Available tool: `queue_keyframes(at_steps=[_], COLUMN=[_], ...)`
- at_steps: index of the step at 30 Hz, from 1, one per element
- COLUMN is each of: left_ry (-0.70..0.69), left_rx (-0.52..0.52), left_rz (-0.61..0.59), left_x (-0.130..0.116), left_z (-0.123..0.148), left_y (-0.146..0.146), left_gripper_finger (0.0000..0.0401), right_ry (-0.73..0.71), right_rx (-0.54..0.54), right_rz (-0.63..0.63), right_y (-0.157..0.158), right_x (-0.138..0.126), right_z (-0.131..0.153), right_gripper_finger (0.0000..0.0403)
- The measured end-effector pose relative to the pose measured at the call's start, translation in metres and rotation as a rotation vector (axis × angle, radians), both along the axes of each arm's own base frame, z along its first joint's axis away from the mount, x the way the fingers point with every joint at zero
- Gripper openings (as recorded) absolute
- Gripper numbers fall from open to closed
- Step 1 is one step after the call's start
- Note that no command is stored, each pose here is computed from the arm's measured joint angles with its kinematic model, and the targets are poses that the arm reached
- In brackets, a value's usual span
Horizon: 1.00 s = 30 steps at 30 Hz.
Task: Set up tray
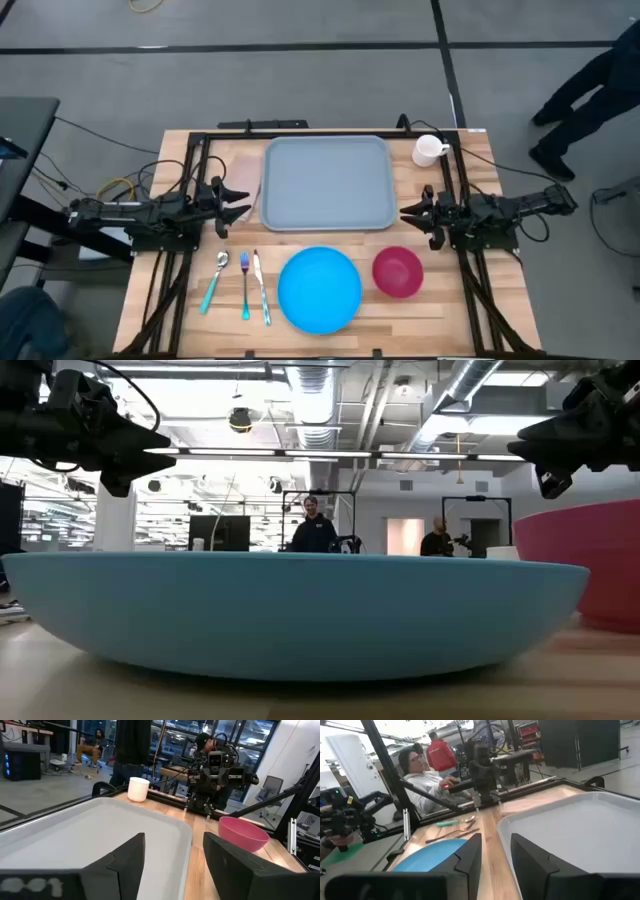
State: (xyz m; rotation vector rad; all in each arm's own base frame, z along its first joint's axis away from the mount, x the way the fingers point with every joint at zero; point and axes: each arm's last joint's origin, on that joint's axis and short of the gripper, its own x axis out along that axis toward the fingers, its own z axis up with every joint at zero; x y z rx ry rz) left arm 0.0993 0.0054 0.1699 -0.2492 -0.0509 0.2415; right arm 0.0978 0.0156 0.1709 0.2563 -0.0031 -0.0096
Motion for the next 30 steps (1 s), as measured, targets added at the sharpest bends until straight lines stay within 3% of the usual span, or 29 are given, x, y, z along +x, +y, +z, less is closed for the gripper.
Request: queue_keyframes(at_steps=[17,21,30], left_ry=[-0.036,-0.094,-0.142], left_rx=[-0.001,0.004,0.08], left_rz=[-0.021,-0.052,-0.081], left_x=[0.0,0.0,-0.002], left_z=[0.003,0.009,0.019], left_y=[-0.001,-0.001,-0.002], left_gripper_finger=[0.019,0.019,0.019], right_ry=[-0.106,-0.134,-0.015], right_rx=[-0.023,-0.039,-0.179], right_rz=[0.005,0.003,-0.005], right_y=[0.0,-0.001,0.003], right_x=[-0.001,-0.004,0.012], right_z=[0.012,0.032,0.092], right_gripper_finger=[0.0098,0.0098,0.0098])
